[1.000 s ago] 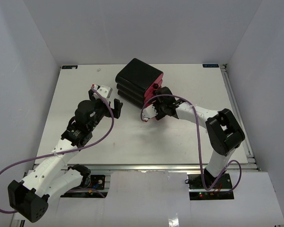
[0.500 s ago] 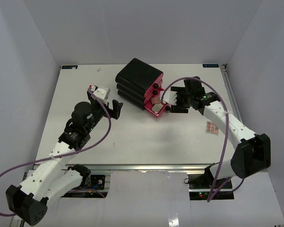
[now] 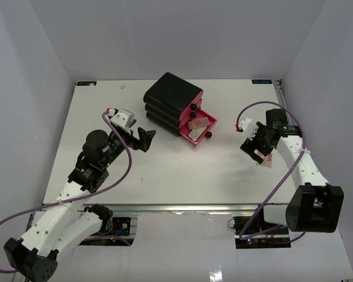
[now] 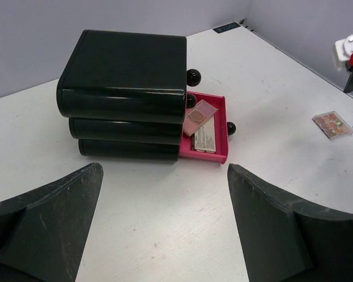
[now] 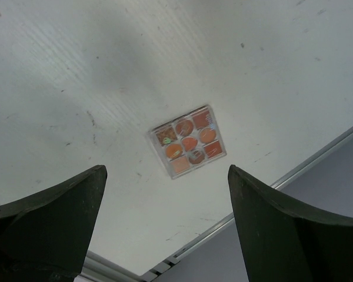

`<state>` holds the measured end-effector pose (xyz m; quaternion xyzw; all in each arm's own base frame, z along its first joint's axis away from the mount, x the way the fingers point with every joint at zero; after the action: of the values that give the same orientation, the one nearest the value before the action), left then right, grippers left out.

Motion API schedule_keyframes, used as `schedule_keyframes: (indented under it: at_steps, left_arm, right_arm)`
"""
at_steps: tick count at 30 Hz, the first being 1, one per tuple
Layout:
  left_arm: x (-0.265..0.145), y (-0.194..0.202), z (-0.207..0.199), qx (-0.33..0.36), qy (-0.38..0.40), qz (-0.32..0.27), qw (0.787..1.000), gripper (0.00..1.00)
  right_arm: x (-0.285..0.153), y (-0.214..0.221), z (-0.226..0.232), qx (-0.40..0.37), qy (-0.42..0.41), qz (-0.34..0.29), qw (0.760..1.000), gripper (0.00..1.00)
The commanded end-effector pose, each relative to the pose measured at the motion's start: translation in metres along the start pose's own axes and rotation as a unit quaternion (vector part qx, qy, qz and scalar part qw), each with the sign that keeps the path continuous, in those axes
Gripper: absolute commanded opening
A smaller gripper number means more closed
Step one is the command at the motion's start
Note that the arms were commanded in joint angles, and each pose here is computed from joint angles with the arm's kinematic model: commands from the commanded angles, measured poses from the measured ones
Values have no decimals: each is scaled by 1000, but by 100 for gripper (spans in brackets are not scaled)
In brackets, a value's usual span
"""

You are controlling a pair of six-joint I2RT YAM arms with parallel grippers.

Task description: Organize the makeup

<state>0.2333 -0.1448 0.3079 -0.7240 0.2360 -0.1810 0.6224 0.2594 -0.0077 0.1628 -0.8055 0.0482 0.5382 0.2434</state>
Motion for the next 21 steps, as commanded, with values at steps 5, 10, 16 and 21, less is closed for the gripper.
schedule_keyframes:
  at_steps: [5, 10, 16, 21]
  left_arm:
    - [-6, -6, -6, -6, 22, -18, 1000, 98]
    - [-6, -6, -7, -6, 26, -18, 999, 98]
    - [-5, -5, -5, -5, 20, -17, 1000, 98]
    - [-3, -2, -4, -4, 18, -11, 1000, 98]
  right_arm:
    - [14, 8, 5, 84, -59, 34, 994, 90]
    - [22, 30, 10, -142, -70, 50, 986, 90]
    - [40, 43, -1, -201, -84, 97, 971, 90]
    - [59, 51, -14, -171, -86, 137, 972, 90]
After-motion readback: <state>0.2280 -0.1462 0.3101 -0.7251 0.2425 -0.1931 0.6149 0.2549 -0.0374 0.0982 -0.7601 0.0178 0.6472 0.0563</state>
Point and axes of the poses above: each gripper's point midway between its finger pads, its own x axis out along the fingers, its own z axis along the line the jaws close on, y = z × x, the point moved 5 cm from there along -x, back along the fingers, and after that the axes turned 7 degrees about -x, right-handed, at the moved point
